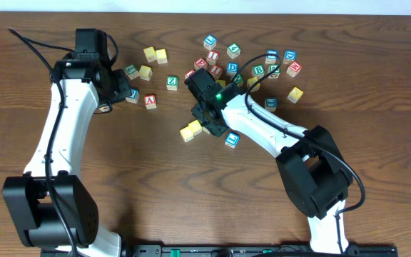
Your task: Spell out CORL
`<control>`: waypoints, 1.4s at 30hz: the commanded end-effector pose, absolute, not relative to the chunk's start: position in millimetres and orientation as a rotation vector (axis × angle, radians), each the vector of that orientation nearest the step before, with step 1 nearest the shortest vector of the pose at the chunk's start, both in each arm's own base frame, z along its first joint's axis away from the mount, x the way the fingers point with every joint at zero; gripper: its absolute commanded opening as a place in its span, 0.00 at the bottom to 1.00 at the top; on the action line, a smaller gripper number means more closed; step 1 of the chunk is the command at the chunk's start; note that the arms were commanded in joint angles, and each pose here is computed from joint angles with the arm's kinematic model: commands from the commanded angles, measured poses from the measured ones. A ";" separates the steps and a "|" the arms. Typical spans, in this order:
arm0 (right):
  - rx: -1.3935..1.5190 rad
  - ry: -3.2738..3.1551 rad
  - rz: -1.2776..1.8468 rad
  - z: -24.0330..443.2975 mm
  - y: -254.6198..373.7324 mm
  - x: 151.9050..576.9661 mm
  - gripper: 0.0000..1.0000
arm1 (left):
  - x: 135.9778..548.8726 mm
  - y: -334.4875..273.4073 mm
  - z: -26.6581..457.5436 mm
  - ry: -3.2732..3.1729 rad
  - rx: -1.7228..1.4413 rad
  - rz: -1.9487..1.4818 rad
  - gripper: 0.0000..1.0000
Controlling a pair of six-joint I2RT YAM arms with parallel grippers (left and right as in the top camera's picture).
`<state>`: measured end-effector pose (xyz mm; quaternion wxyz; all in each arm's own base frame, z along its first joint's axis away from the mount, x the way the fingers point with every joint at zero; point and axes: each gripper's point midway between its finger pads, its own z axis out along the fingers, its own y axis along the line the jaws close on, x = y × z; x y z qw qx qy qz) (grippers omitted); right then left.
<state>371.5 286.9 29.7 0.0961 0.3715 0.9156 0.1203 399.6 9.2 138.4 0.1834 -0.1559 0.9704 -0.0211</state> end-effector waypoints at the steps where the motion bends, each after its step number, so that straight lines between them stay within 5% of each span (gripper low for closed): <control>1: 0.860 2.753 0.302 33.4 281.1 374.2 0.59 | 397.4 11.8 134.9 2.748 -0.434 -0.038 0.09; 3: 0.658 2.788 0.274 34.4 279.7 376.6 0.70 | 397.4 11.8 134.9 2.748 -0.434 -0.038 0.09; 8: -0.128 2.772 0.336 58.2 291.8 390.5 0.55 | 397.6 11.8 135.0 2.747 -0.434 -0.038 0.09; 21: -1.023 2.718 0.399 52.0 286.6 350.5 0.47 | 397.4 11.8 134.9 2.748 -0.434 -0.038 0.09; 42: -1.167 2.676 0.307 17.9 283.3 360.0 0.52 | 396.6 11.8 134.6 2.752 -0.434 -0.037 0.09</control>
